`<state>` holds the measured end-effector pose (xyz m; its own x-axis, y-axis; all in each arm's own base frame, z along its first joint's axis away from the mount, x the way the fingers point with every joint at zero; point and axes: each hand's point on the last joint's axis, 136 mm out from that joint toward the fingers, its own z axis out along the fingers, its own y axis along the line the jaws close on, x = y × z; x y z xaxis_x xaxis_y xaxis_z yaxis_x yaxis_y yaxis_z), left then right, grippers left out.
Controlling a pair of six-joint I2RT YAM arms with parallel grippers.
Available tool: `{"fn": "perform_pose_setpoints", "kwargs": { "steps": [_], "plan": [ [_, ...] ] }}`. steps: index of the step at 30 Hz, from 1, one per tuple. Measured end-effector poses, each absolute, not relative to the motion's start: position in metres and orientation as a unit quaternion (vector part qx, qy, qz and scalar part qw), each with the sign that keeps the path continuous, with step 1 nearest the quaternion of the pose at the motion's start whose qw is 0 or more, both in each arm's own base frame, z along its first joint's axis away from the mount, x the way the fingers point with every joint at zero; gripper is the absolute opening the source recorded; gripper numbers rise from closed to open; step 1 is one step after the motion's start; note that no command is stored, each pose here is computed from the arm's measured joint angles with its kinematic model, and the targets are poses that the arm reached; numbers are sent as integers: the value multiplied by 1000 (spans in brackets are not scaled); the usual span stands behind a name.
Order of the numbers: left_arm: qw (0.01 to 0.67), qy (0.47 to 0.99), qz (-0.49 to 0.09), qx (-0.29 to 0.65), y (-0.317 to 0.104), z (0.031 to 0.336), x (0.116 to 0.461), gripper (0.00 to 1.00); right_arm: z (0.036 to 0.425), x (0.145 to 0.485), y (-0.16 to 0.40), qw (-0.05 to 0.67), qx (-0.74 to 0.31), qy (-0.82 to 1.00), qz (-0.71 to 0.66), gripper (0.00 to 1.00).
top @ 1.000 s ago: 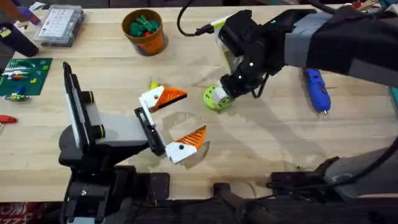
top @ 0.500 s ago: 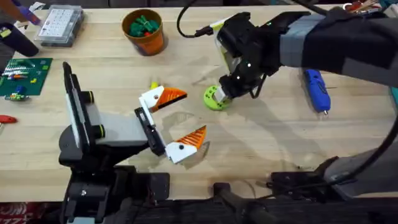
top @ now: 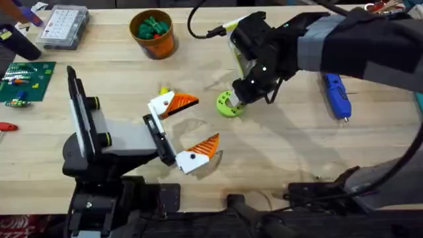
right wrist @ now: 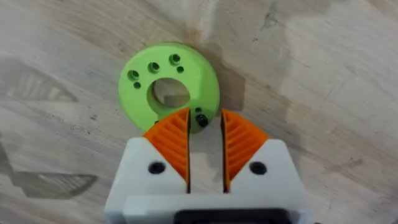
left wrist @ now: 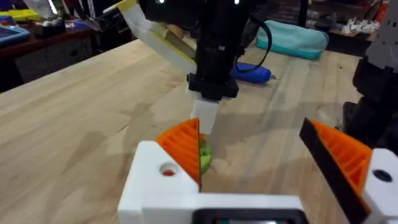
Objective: Pick up the gripper from the table and insert it into the empty holder that is missing its gripper. Then pick up a screw, insert it into the mounting hole, and use the screwdriver to tighten it. Finally, clean up the table by picking up the vegetable and placing it into the bucket.
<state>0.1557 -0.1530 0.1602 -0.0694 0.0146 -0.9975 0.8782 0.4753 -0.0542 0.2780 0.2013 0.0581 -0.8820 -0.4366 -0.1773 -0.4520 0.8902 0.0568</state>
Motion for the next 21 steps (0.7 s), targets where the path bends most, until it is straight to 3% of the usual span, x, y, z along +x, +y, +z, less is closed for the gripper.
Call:
{"fn": "perform_pose_setpoints", "kwargs": {
  "steps": [21],
  "plan": [
    [583, 631, -370, 354, -153, 160, 156, 987, 58, 278, 201, 79, -229, 969, 48, 165]
  ]
}}
